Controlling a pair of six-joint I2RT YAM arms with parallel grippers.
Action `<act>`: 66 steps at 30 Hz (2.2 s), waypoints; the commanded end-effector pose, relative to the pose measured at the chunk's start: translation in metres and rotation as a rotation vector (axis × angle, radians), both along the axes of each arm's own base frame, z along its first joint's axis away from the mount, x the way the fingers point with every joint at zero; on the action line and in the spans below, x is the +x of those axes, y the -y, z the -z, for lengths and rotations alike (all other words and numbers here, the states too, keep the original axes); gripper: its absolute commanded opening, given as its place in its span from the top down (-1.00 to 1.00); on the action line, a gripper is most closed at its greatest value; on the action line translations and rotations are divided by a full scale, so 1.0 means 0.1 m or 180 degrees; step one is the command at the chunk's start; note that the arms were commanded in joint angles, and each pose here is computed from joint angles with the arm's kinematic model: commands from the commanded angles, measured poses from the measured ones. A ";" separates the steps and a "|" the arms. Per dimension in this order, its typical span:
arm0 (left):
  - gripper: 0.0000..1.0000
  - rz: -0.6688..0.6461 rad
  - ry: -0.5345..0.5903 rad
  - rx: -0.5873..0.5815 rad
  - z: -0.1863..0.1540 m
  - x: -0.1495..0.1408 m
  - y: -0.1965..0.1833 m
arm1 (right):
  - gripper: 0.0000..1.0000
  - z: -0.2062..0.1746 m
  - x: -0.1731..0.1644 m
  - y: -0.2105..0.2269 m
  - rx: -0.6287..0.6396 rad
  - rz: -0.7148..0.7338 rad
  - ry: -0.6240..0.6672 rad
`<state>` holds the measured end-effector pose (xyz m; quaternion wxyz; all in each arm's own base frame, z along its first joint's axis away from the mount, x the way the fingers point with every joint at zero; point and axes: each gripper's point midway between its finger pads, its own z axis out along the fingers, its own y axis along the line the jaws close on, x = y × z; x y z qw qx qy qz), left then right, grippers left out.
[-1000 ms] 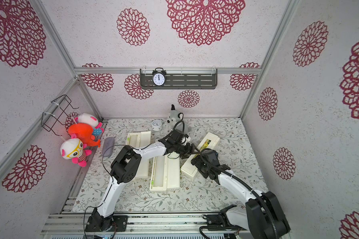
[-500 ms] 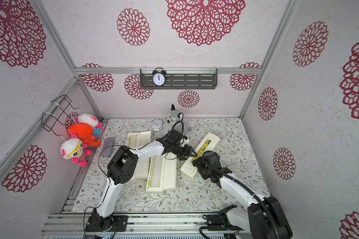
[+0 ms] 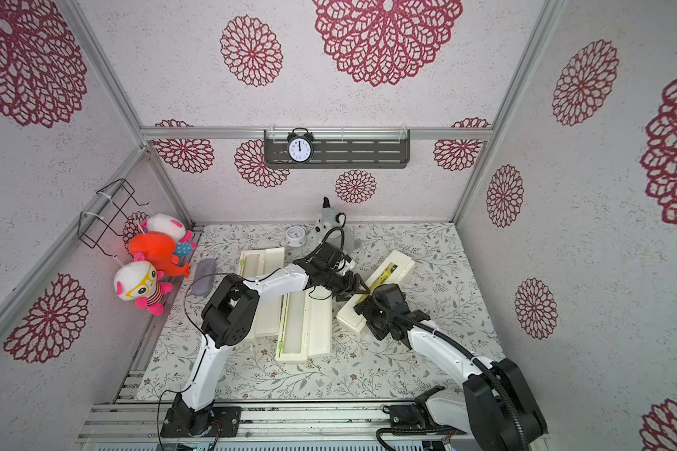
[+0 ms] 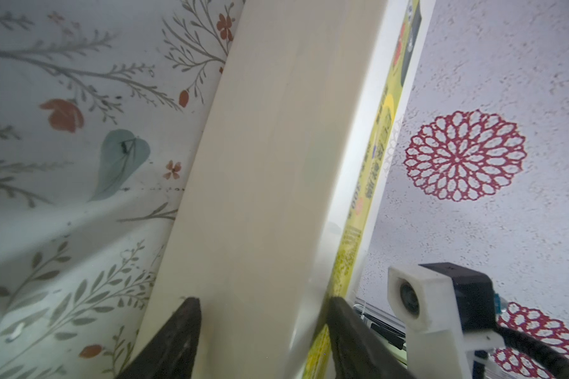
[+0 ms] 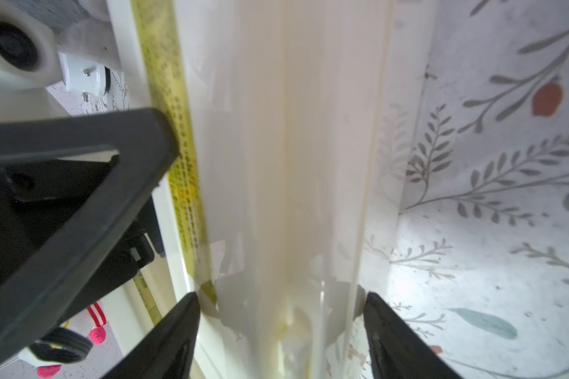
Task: Put plastic wrap rolls into dispensers
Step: Close the lid on the plastic wrap cutting box.
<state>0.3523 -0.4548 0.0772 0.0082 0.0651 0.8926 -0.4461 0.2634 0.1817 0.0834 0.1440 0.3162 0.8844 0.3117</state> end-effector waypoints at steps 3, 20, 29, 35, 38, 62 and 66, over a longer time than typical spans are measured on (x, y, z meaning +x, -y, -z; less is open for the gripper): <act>-0.29 0.0285 -0.0329 0.0054 0.14 -0.40 0.13 | -0.57 0.21 -0.50 -0.23 0.0094 -0.0467 -0.0591; -0.28 0.0294 -0.0360 0.0070 0.19 -0.45 0.09 | -0.14 0.27 -0.36 -0.07 0.0068 -0.0156 -0.0461; -0.33 0.0260 -0.0383 0.0054 0.07 -0.45 0.02 | -0.26 0.14 -0.08 0.11 -0.0080 -0.0017 -0.0093; -0.36 0.0240 -0.0397 0.0157 -0.05 -0.49 -0.08 | -0.28 0.08 -0.01 0.12 -0.0109 -0.0008 0.0056; -0.37 0.0234 -0.0375 0.0191 -0.15 -0.50 -0.12 | -0.29 0.10 -0.02 0.14 -0.0091 0.0016 0.0088; -0.27 0.0471 -0.0418 0.0025 -0.44 -0.68 -0.04 | -0.19 0.02 0.04 0.14 -0.0091 0.0058 0.0254; -0.26 0.0463 -0.0457 -0.0004 -0.43 -0.69 -0.02 | -0.17 0.01 0.02 -0.03 0.0046 -0.0035 0.0240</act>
